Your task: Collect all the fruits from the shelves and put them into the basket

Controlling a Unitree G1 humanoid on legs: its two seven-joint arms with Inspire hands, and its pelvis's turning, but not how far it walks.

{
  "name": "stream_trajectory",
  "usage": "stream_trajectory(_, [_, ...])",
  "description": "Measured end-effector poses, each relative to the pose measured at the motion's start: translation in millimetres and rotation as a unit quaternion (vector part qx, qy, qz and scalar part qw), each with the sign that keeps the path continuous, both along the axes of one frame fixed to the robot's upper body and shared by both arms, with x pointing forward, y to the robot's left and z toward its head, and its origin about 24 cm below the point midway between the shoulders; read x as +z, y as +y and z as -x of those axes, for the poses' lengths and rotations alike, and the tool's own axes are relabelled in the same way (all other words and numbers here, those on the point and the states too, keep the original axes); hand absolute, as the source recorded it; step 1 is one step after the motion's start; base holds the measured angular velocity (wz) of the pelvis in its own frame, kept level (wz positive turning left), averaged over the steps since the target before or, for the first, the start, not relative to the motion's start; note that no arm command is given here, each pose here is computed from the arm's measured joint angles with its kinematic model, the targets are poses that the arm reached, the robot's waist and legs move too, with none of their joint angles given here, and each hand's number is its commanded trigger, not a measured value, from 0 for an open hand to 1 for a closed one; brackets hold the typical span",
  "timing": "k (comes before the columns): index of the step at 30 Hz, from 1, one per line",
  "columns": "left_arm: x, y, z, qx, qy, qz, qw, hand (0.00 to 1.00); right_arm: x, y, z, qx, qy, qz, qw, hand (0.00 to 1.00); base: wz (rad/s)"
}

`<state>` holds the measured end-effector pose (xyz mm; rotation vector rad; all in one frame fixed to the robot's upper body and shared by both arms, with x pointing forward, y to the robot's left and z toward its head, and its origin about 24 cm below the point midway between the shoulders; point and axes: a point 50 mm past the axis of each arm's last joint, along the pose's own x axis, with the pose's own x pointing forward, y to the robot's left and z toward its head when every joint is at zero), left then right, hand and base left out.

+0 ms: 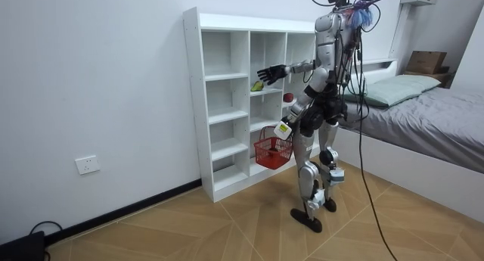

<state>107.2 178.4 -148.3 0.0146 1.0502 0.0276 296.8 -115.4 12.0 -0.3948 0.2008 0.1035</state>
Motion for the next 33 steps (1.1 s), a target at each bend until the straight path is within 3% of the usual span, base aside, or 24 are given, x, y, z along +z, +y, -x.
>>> stream_trajectory(33, [5,2.7,-2,-0.031,-0.019,0.026,0.999,1.00,-4,-11,-12,-0.027,0.002,0.008,1.000,0.00,0.04])
